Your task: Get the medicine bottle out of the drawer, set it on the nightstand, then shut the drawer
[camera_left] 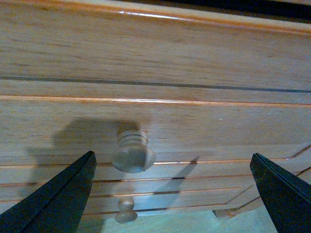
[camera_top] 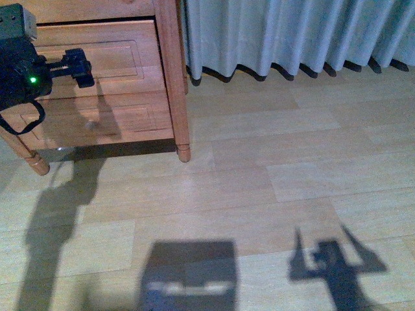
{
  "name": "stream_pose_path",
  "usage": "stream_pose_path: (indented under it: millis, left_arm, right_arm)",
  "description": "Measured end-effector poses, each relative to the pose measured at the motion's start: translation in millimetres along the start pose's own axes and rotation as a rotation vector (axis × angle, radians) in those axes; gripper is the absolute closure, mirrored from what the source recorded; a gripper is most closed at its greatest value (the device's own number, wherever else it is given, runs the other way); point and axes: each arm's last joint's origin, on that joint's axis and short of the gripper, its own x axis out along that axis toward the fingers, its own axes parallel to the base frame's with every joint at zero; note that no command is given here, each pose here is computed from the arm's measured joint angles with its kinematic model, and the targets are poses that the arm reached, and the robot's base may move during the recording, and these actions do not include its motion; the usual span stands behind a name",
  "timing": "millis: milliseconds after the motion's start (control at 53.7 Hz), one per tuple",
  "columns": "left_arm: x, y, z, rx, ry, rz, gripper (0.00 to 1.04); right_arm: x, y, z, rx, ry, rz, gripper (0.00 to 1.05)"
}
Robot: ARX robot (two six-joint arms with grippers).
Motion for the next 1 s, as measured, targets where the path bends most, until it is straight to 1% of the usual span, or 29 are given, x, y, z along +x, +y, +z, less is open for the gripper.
stream_pose_path:
  millis: [707, 856, 875, 912, 949, 1005]
  left_arm:
    - [9.2, 3.1, 0.8, 0.001, -0.024, 0.009, 0.06]
    - [14.6, 4.9, -7.1, -0.004, -0.007, 0.027, 0.06]
    - [15.0, 5.2, -8.1, -0.003, -0.004, 0.029, 0.07]
    - [15.4, 5.4, -8.4, -0.003, -0.004, 0.034, 0.12]
    - [15.5, 5.4, -8.4, -0.003, -0.005, 0.041, 0.18]
    - [15.5, 5.6, -8.4, -0.004, -0.005, 0.046, 0.25]
  right_arm:
    - [0.0, 0.0, 0.0, 0.000, 0.000, 0.000, 0.07]
    - [0.0, 0.0, 0.0, 0.000, 0.000, 0.000, 0.07]
    - [0.0, 0.0, 0.0, 0.000, 0.000, 0.000, 0.07]
    - [0.0, 0.0, 0.0, 0.000, 0.000, 0.000, 0.07]
    - [0.0, 0.0, 0.0, 0.000, 0.000, 0.000, 0.07]
    - [0.0, 0.0, 0.0, 0.000, 0.000, 0.000, 0.07]
